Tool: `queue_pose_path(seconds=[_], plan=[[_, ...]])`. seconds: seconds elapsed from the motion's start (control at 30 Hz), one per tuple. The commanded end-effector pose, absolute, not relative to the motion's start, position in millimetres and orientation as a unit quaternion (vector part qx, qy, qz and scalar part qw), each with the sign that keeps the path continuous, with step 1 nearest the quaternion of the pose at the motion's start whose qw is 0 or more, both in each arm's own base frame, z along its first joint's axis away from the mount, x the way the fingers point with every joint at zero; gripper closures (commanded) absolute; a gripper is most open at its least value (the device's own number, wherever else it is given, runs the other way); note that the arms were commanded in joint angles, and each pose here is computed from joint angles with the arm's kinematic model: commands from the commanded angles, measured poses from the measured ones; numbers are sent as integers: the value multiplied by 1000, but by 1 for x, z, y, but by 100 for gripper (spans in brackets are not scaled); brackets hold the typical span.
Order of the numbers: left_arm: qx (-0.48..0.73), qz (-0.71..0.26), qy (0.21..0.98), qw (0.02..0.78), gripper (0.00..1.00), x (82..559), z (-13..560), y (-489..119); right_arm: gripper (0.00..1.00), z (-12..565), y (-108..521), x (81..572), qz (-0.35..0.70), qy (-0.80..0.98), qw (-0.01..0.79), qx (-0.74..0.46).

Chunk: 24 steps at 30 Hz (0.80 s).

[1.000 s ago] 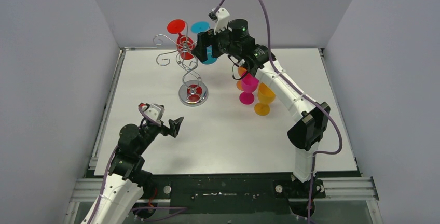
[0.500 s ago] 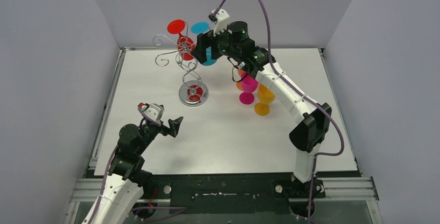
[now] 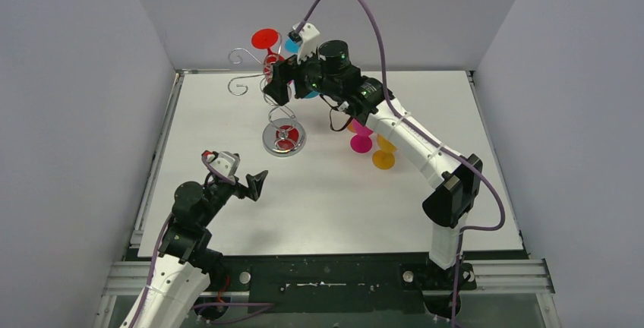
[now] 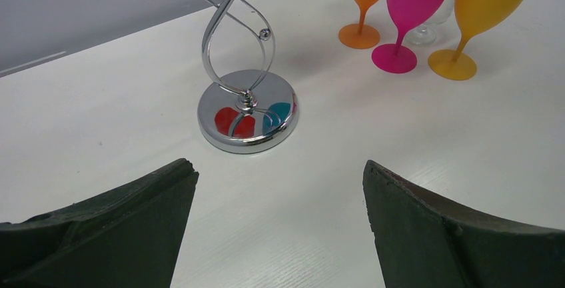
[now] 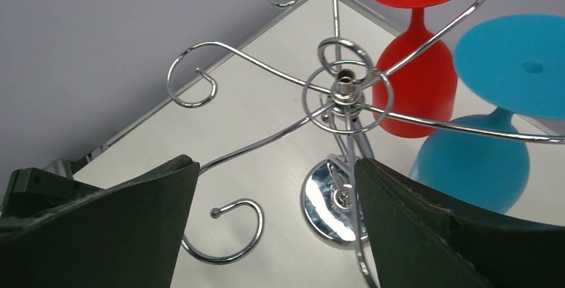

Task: Take the wine glass off the wine glass rack
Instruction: Adjust the wine rack at the center of the board.

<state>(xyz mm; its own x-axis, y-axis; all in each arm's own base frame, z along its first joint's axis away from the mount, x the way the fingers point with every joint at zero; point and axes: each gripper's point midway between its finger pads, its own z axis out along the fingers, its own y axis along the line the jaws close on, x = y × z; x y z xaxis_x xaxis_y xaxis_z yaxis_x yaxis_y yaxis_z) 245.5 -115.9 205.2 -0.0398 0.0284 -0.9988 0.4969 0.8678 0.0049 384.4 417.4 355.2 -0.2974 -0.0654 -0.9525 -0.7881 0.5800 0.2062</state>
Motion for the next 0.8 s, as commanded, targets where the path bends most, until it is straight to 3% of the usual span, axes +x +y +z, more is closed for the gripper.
queue_pose_path(seconds=[0.0, 0.5, 0.77], plan=[[189, -173, 676, 691, 6, 246, 226, -115, 9, 361, 417, 361, 359, 731, 501, -292], [190, -175, 675, 691, 6, 246, 226, -115, 2, 428, 391, 394, 274, 676, 628, -270], [193, -176, 674, 691, 6, 245, 227, -116, 0, 396, 360, 418, 229, 727, 609, -219]])
